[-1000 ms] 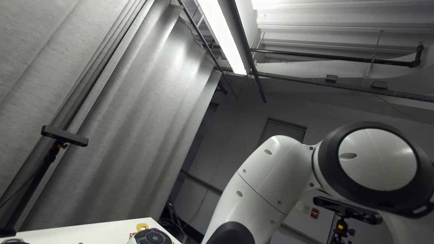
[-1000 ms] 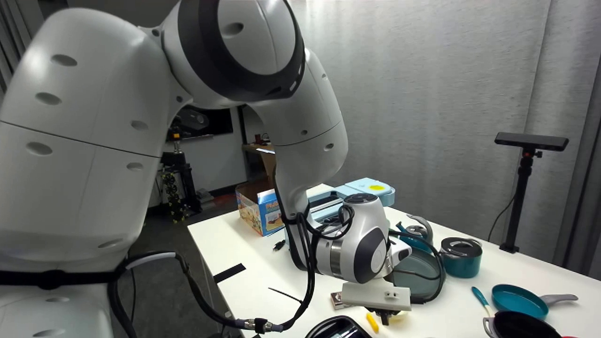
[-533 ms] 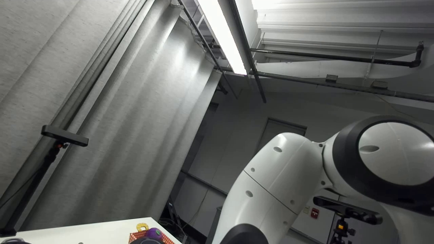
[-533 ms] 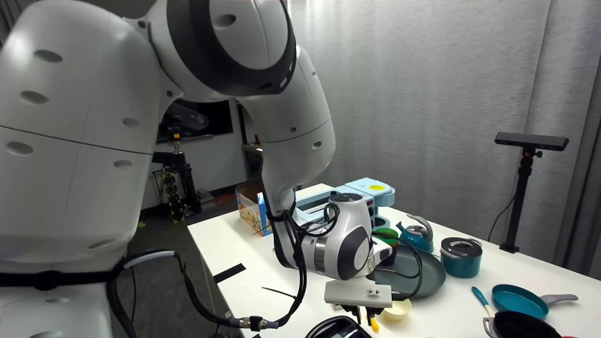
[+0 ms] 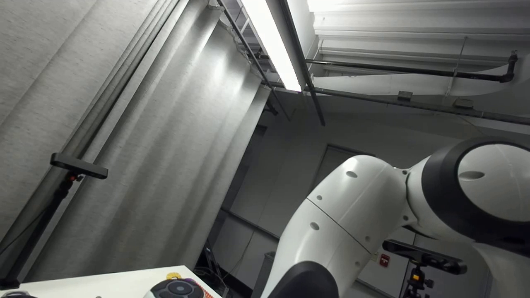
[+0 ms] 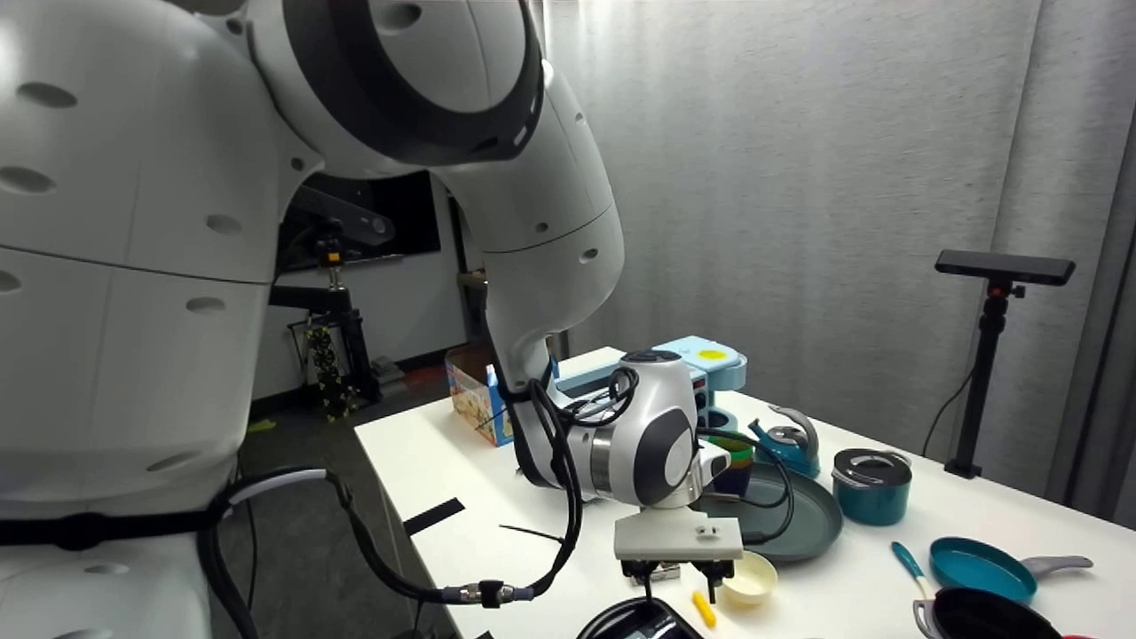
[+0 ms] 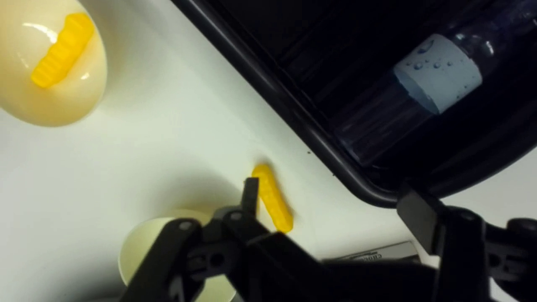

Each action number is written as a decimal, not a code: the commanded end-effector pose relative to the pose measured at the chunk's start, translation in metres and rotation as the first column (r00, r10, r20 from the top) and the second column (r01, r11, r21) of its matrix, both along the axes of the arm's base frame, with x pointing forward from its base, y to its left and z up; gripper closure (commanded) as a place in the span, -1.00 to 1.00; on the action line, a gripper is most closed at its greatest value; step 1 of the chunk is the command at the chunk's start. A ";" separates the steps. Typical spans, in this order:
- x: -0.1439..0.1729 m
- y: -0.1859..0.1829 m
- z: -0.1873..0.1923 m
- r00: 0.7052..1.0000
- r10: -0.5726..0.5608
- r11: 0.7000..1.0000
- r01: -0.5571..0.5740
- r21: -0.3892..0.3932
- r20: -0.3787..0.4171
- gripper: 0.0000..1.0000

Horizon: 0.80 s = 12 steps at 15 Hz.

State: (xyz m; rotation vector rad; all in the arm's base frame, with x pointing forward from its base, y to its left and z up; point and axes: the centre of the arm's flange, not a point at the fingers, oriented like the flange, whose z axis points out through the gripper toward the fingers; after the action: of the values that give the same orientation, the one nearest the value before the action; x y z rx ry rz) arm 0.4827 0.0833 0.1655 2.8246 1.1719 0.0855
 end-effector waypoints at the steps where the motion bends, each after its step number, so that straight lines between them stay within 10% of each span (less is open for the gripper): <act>1: 0.011 -0.005 0.021 0.999 0.032 0.999 -0.032 -0.010 0.014 -1.00; 12: 0.029 -0.036 0.006 0.998 -0.063 0.997 0.062 0.042 0.024 -1.00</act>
State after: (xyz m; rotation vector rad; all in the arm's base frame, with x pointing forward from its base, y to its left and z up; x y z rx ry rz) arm 0.5055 0.0547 0.1768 2.8499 1.1031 0.1342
